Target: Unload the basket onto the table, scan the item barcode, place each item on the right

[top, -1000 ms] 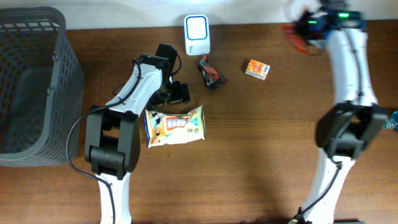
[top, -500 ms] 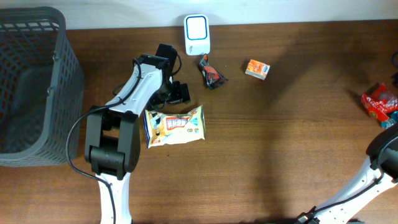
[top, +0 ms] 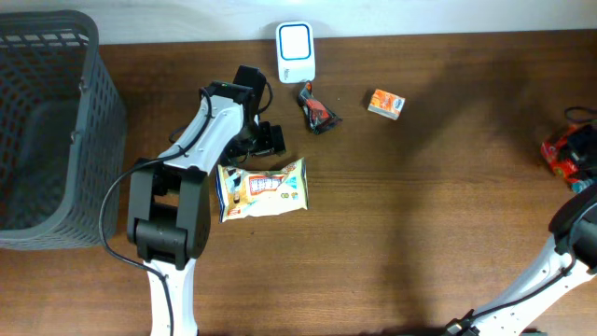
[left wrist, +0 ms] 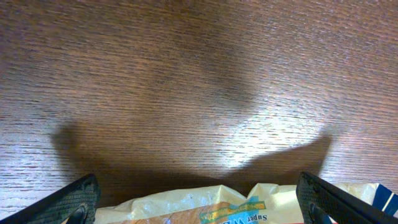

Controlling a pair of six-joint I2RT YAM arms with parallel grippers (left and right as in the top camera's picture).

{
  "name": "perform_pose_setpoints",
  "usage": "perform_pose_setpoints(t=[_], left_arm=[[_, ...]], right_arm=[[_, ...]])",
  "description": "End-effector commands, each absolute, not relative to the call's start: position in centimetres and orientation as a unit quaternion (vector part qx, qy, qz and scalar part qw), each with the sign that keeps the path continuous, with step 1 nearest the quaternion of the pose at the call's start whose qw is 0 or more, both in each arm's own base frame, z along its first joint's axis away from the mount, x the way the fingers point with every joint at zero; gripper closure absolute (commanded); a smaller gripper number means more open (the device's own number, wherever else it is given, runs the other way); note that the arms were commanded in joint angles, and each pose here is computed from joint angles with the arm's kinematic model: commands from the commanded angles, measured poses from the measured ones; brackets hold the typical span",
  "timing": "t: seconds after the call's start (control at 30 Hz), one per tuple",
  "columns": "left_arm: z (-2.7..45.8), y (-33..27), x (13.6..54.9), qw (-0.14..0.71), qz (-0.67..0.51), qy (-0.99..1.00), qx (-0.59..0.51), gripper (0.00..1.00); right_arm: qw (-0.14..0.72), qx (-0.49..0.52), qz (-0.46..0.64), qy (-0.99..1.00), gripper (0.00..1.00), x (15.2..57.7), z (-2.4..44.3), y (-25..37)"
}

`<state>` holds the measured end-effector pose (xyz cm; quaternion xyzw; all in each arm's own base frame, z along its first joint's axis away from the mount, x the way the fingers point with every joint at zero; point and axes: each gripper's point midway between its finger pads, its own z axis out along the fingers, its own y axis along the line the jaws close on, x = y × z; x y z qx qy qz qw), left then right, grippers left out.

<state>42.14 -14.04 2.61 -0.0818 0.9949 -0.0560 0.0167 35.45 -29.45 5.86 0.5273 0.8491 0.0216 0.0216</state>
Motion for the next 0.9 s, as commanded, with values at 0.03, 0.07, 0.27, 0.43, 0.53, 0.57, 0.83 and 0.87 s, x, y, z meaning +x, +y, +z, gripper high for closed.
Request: perform_pose_setpoints(t=[0.03, 0.07, 0.27, 0.43, 0.53, 0.57, 0.83, 0.87], left_arm=[[2.6, -14.0, 42.0, 0.017, -0.054, 0.995, -0.078, 0.01], [2.6, -14.0, 42.0, 0.017, -0.054, 0.995, -0.078, 0.01], [2.6, -14.0, 42.0, 0.017, -0.054, 0.995, -0.078, 0.01], [2.6, -14.0, 42.0, 0.016, -0.054, 0.995, -0.078, 0.01], [2.6, -14.0, 42.0, 0.017, -0.054, 0.995, -0.078, 0.01], [2.6, -14.0, 42.0, 0.017, -0.054, 0.995, -0.078, 0.01], [2.6, -14.0, 42.0, 0.017, -0.054, 0.995, -0.078, 0.01], [2.6, -14.0, 42.0, 0.017, -0.054, 0.995, -0.078, 0.01]], right_arm=[[0.047, 0.536, 0.013, 0.843, 0.66, 36.0, 3.8, -29.9], [0.058, 0.537, 0.006, 0.842, 0.66, 36.3, 3.6, -30.5], [0.117, 0.559, -0.036, 0.820, 0.66, 37.8, 4.2, -33.4], [0.139, 0.614, -0.041, 0.776, 0.65, 37.2, 4.5, -35.5], [0.147, 0.623, -0.043, 0.767, 0.59, 36.4, 4.9, -37.0], [0.145, 0.621, -0.043, 0.769, 0.59, 36.2, 5.0, -37.1], [0.258, 0.493, 0.026, 0.830, 0.46, 41.6, 16.4, -32.9], [0.276, 0.462, 0.035, 0.842, 0.43, 42.7, 17.9, -31.4]])
